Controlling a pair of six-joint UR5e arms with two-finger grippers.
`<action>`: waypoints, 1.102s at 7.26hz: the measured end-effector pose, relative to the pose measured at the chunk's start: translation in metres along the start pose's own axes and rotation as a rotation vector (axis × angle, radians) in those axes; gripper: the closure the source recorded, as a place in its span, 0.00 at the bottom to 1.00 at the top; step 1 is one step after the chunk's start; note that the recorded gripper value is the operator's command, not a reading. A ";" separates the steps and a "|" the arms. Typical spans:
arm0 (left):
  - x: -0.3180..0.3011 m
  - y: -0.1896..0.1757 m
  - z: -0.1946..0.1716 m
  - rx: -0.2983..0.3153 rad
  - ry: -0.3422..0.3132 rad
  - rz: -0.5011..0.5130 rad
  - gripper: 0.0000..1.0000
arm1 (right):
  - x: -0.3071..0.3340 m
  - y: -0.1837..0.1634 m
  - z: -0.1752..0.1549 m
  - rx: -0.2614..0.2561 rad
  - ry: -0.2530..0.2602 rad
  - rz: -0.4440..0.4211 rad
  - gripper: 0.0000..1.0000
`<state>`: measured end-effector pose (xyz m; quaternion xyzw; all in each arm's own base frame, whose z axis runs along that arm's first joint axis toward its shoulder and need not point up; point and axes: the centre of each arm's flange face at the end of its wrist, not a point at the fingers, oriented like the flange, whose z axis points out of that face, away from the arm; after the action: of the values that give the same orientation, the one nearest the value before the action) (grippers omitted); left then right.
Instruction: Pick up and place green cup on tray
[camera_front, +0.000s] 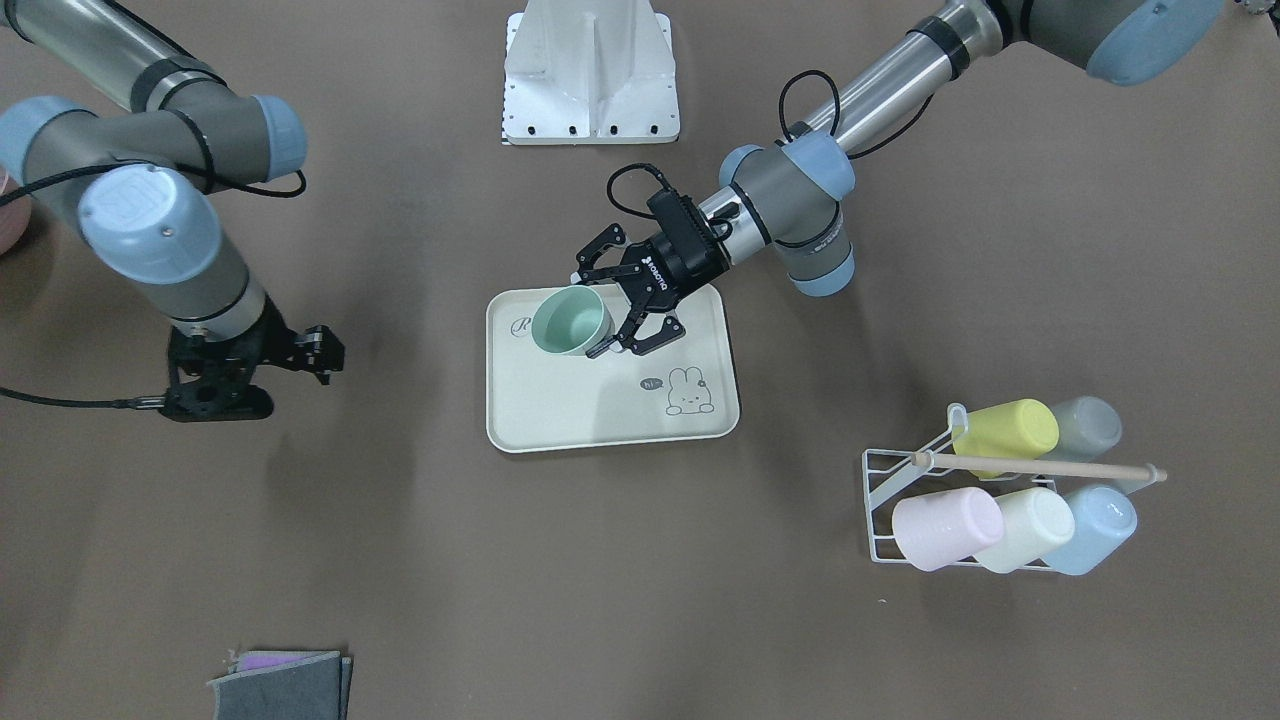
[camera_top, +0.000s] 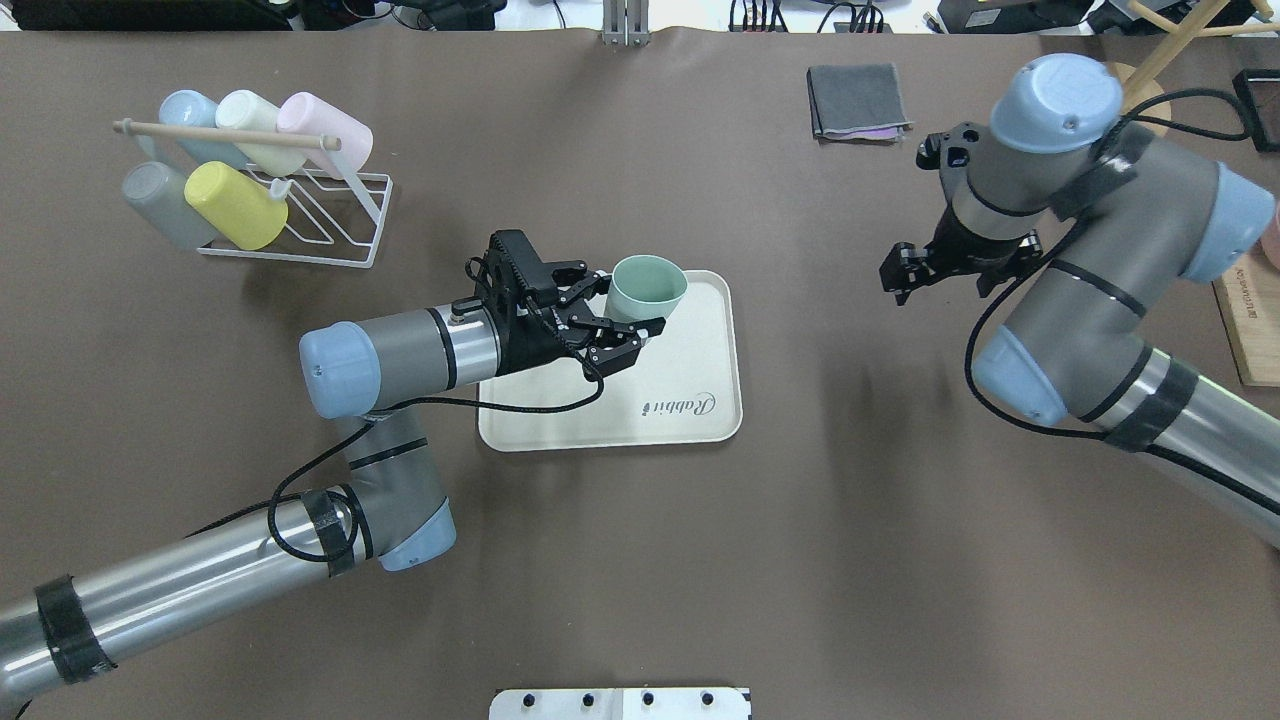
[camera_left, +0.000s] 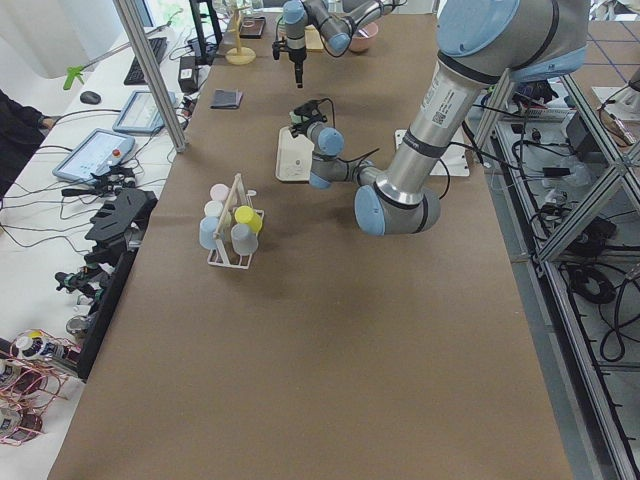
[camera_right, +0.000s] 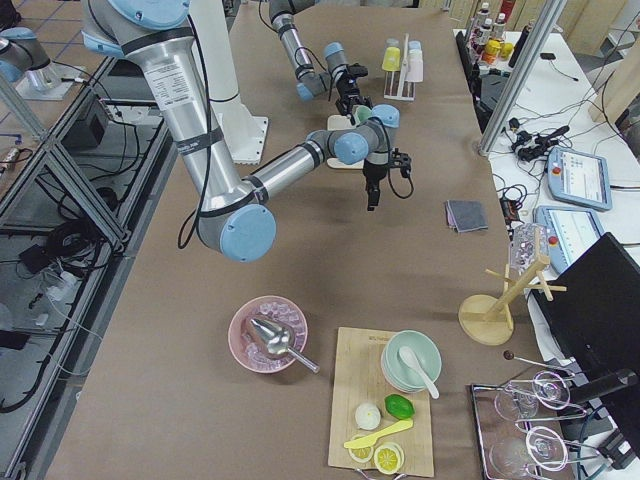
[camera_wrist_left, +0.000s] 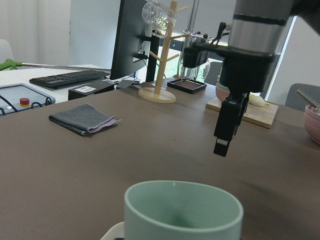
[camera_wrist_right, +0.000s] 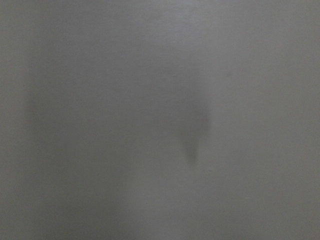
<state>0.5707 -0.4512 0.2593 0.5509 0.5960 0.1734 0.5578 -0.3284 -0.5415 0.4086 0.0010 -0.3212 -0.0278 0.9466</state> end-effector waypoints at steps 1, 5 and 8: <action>-0.005 0.002 0.005 -0.030 -0.023 -0.002 0.91 | 0.055 0.002 -0.005 -0.006 0.013 0.005 0.00; -0.016 0.016 0.012 -0.086 -0.057 -0.002 0.78 | 0.291 0.047 -0.031 -0.029 0.014 0.037 0.00; -0.015 0.024 0.014 -0.103 -0.061 -0.002 0.66 | 0.412 0.116 -0.039 -0.033 -0.013 0.030 0.00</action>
<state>0.5908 -0.4619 0.2819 0.5257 0.5698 0.1865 0.6035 0.0281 -0.4482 0.6308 -0.0195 -0.3269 -0.0191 0.9447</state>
